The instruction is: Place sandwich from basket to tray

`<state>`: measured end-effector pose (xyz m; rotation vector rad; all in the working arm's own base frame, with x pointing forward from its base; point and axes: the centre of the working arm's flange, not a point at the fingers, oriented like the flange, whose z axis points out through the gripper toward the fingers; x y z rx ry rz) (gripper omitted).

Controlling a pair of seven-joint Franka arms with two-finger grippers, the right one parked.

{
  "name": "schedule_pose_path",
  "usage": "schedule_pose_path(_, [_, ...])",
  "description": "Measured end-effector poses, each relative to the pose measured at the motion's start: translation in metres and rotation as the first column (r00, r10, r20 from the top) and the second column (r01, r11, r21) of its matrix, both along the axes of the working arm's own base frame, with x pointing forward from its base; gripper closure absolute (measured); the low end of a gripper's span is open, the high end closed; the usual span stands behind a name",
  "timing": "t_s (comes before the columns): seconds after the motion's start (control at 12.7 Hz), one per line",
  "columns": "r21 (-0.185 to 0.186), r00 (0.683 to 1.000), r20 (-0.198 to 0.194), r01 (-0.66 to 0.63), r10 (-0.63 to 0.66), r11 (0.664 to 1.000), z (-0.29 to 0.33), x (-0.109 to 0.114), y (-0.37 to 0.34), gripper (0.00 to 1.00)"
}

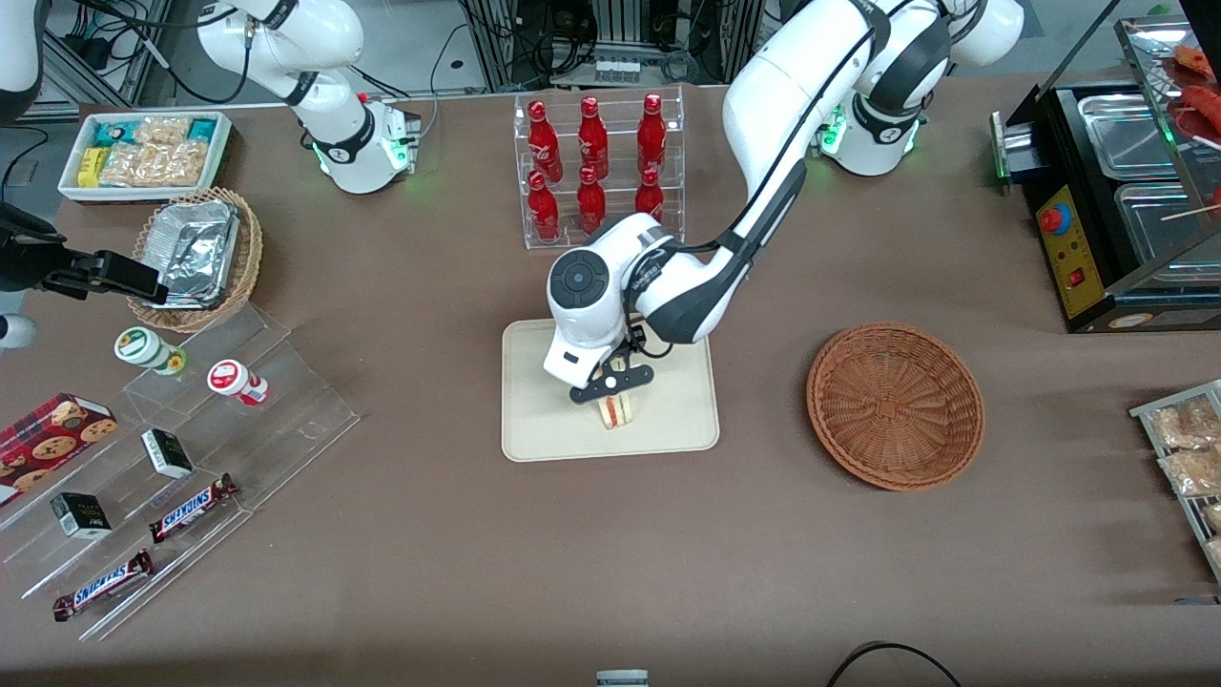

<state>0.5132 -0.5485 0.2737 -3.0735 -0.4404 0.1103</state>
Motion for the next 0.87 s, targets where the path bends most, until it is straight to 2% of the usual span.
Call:
schedule_pose_path(0.16, [-0.003,1.000,0.003,-0.010,0.010,1.000,0.022,0.007,0.003,0.00])
schedule_pose_path(0.47, [0.010,1.000,-0.018,0.023,-0.023,1.000,0.065,0.024,0.030,0.00])
schedule_pose_path(0.63, [0.020,0.998,-0.035,0.055,-0.054,0.998,0.094,0.042,0.062,0.00])
schedule_pose_path(0.87, [-0.001,0.988,-0.068,0.137,-0.137,0.991,0.128,0.072,0.134,0.00])
